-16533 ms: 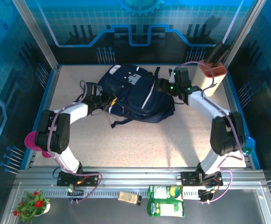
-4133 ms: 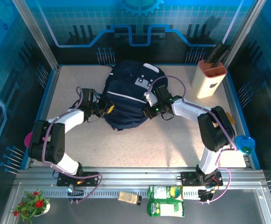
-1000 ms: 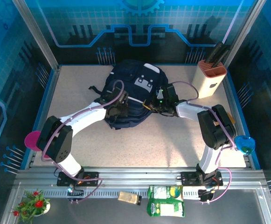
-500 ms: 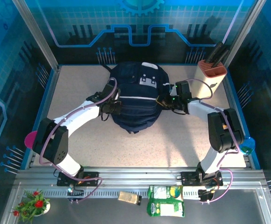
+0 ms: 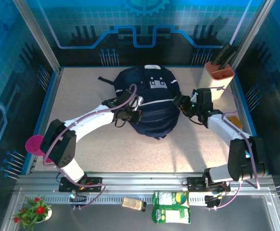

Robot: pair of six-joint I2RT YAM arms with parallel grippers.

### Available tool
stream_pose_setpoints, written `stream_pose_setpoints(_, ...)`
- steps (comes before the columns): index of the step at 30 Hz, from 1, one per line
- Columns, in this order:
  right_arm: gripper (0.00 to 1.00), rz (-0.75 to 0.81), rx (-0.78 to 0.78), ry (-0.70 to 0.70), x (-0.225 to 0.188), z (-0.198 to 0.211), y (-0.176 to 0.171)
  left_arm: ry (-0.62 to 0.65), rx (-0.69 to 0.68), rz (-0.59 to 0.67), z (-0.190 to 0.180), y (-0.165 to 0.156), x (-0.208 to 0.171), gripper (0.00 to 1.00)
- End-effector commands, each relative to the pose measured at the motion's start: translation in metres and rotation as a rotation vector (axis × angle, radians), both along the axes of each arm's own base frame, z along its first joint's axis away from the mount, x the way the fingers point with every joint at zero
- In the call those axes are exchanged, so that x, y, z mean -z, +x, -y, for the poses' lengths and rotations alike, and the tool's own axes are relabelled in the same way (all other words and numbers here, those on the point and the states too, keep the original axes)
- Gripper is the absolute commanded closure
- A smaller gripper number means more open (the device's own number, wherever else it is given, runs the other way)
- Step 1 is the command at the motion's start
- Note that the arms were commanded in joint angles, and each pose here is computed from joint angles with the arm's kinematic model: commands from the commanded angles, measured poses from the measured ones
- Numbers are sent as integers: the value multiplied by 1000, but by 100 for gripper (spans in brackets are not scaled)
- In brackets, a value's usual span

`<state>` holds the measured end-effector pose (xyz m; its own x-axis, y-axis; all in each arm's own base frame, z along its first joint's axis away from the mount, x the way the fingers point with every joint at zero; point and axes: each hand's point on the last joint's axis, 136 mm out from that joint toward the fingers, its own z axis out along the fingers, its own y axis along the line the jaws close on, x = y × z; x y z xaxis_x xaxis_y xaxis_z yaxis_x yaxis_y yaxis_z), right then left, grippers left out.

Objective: Pack the student bag
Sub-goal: Unzip the student bag at the top-center of the table.

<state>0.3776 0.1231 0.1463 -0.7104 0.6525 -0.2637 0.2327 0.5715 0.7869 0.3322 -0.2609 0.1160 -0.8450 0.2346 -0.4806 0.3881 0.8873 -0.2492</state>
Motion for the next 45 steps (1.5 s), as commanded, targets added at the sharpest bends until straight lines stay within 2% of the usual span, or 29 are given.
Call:
stream_pose_setpoints(1, 49, -60, 100, 39, 9, 5, -16, -94, 107, -20, 42, -11, -14, 100)
stream_pose_setpoints(8, 49, -76, 98, 92, 14, -11, -26, -79, 170, -45, 70, -16, -6, 100)
stream_pose_setpoints(15, 54, -50, 44, 121, 10, -29, -8, -39, 184, -53, 67, -19, -2, 100)
stream_pose_setpoints(21, 58, -113, 37, 111, 29, -36, -4, -18, 185, -55, 64, -19, 0, 100)
stream_pose_setpoints(23, 62, -126, 38, 98, 34, -35, -3, 2, 193, -55, 61, -20, 1, 100)
stream_pose_setpoints(28, 79, -126, 59, -20, 41, -21, -1, 171, 183, -34, 30, -15, 10, 100)
stream_pose_setpoints(32, 85, -116, 65, -77, 40, -12, 1, 202, 161, -50, 8, -13, 13, 100)
stream_pose_setpoints(40, 88, -103, 36, -104, 41, -14, 7, 103, -24, -64, -11, 25, 10, 100)
stream_pose_setpoints(45, 88, -120, -71, -88, 49, -35, 6, -8, -122, -83, -13, 50, 3, 100)
